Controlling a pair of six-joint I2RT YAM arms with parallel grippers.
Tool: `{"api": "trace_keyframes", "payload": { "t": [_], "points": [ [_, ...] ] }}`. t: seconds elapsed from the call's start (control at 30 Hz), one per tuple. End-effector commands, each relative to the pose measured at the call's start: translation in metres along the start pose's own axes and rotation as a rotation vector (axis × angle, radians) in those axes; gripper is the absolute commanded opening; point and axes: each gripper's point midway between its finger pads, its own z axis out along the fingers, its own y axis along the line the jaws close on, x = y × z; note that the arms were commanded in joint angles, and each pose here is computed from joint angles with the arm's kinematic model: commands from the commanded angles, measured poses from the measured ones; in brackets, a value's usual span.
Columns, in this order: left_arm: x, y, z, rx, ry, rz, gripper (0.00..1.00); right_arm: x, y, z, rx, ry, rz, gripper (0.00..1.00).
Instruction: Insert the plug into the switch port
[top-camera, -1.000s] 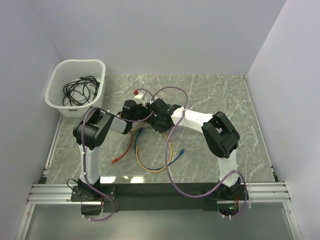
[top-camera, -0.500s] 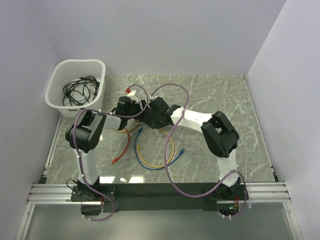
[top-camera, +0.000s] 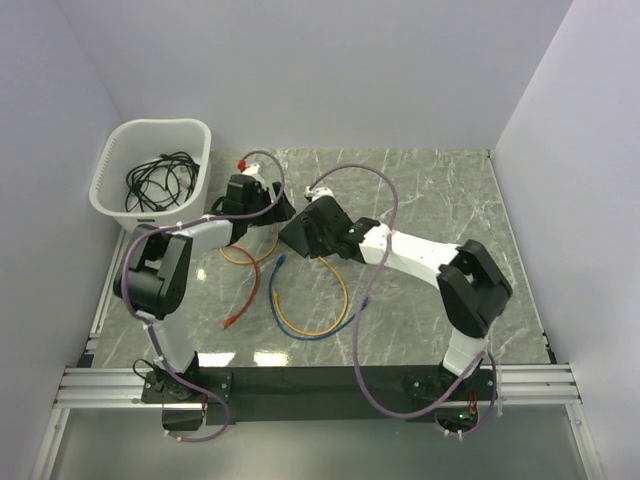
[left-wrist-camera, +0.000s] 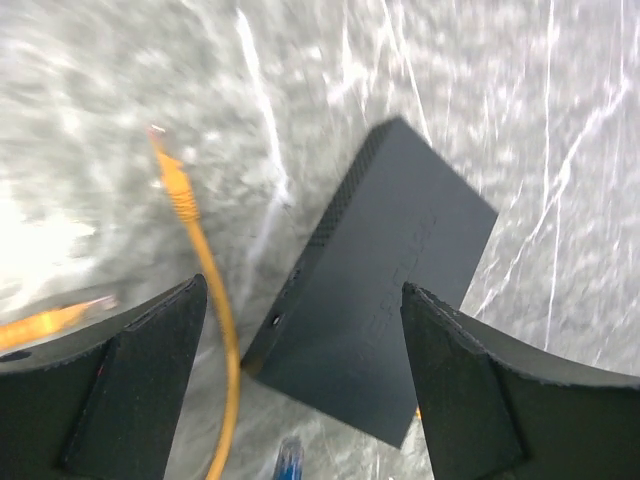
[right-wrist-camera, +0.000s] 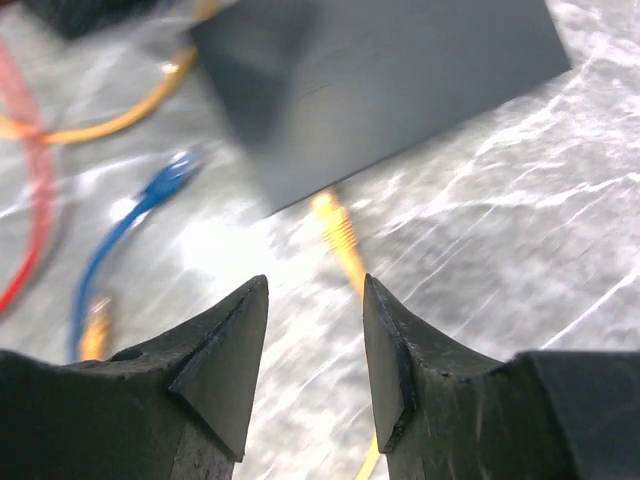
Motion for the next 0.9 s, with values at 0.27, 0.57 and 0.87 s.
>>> {"api": "trace_keyframes", "payload": {
  "t": [0.27, 0.57, 0.87],
  "points": [
    [-0.046, 0.014, -0.098, -0.204, -0.254, -0.096, 0.81, -0.010, 0.089, -0.055, -0.221, -0.071, 0.033, 0.50],
    [-0.045, 0.019, -0.140, -0.229, -0.336, -0.068, 0.81, 0.003, 0.114, -0.003, -0.172, 0.059, 0.057, 0.51],
    [-0.033, 0.028, -0.155, -0.231, -0.353, -0.031, 0.81, 0.010, 0.103, 0.038, 0.013, 0.105, 0.071, 0.53]
  ]
}}
